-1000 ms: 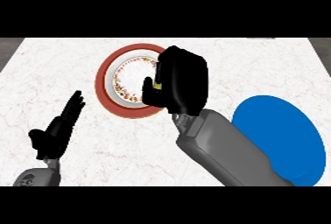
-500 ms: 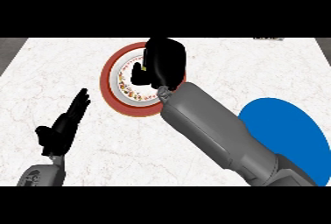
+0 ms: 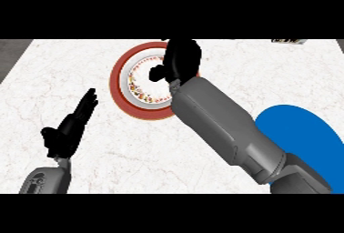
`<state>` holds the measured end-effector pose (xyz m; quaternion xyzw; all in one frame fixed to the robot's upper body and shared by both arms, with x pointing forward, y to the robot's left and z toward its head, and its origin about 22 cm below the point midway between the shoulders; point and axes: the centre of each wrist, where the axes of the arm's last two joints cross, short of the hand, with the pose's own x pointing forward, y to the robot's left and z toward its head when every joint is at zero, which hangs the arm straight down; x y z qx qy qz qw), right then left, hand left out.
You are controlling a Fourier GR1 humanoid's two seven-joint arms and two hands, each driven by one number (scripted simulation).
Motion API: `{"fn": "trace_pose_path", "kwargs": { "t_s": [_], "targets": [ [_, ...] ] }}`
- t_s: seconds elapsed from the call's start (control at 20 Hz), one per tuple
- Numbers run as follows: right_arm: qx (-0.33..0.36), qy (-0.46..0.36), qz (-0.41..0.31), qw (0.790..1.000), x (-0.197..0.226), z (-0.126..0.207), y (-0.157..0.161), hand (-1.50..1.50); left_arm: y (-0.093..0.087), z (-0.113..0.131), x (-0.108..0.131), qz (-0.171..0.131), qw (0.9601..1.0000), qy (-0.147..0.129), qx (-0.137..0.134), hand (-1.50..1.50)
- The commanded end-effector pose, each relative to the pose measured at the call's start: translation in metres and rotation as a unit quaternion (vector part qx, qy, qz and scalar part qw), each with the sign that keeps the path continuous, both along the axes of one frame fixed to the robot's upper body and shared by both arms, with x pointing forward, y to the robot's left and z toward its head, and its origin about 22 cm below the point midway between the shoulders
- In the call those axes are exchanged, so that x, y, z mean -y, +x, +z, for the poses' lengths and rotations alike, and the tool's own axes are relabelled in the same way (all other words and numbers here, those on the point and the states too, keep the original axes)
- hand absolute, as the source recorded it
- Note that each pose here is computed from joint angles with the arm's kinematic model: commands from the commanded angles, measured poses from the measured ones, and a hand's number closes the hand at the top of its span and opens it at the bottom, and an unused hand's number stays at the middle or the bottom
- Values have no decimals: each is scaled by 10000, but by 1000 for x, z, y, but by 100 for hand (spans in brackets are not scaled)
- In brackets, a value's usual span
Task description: Pick the pear from the plate and place it in the plate
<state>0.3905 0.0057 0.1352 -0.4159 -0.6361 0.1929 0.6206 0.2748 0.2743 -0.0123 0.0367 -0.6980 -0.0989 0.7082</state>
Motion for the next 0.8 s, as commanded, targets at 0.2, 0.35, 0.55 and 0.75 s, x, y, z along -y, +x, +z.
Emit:
{"fn": "trace_pose_path", "kwargs": {
  "t_s": [0.2, 0.35, 0.55, 0.75],
  "targets": [
    [617, 1248, -553, 9887, 5, -5, 8, -150, -2, -9, 9, 33, 10000, 33, 8, 0],
    [1106, 1908, -684, 9730, 10, -21, -2, -150, 6, 2, -7, 121, 9999, 29, 39, 0],
    [1345, 2681, -753, 9510, 18, -20, -11, -150, -2, 1, -28, 304, 9995, 0, 44, 0],
    [1375, 3104, -435, 9396, 35, -30, -30, -150, -20, -15, -38, 497, 9988, -49, -9, 0]
  ]
}}
